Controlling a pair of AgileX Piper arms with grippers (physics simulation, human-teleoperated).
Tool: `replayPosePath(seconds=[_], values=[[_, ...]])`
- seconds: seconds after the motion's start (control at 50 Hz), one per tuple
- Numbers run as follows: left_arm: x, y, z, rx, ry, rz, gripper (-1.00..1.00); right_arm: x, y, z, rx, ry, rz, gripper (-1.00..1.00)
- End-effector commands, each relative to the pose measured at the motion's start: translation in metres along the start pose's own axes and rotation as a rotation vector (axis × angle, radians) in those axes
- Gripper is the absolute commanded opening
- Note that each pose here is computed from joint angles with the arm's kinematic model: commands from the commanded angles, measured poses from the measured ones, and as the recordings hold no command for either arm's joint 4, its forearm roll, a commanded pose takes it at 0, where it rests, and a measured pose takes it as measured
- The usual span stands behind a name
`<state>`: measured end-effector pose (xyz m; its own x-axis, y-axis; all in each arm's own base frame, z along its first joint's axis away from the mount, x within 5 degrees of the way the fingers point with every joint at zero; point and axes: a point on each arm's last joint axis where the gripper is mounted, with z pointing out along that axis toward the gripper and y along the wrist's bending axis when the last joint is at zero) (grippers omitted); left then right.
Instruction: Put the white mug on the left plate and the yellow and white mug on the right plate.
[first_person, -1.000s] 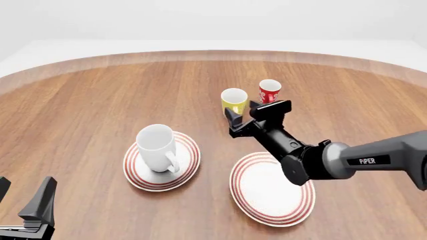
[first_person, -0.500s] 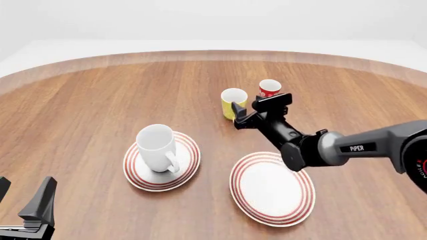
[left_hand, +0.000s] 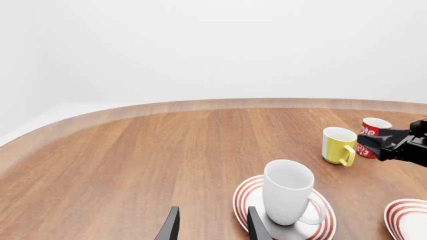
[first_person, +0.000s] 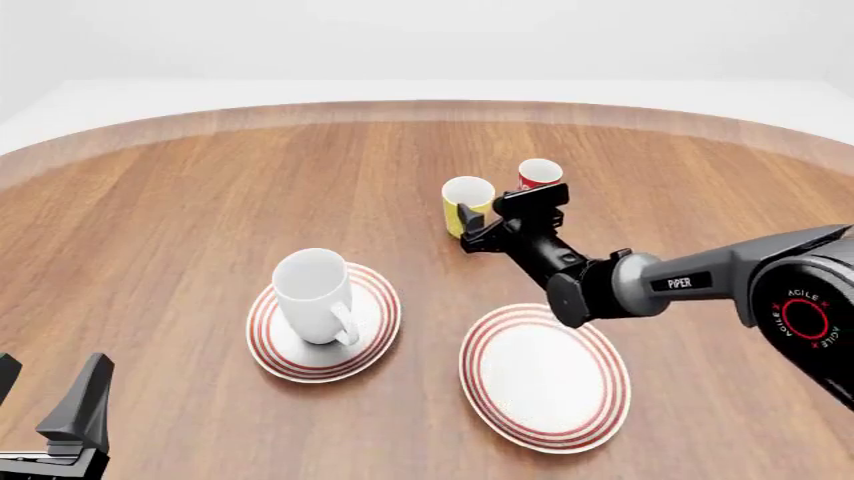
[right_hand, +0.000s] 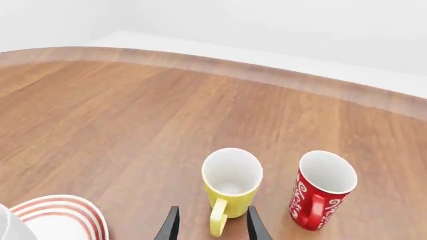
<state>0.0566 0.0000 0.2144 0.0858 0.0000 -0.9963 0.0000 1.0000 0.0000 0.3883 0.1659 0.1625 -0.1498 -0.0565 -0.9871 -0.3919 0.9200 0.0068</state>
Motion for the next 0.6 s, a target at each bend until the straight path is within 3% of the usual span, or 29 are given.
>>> replayPosePath(seconds=[0.02, 0.6], values=[[0.0, 0.0, 0.0, 0.0, 0.0, 0.0, 1.0, 0.009, -0.006, 0.012, 0.013, 0.025, 0.012, 1.0], [0.0, 0.0, 0.0, 0.0, 0.0, 0.0, 1.0, 0.03, -0.002, 0.033, 0.006, 0.085, 0.035, 1.0]])
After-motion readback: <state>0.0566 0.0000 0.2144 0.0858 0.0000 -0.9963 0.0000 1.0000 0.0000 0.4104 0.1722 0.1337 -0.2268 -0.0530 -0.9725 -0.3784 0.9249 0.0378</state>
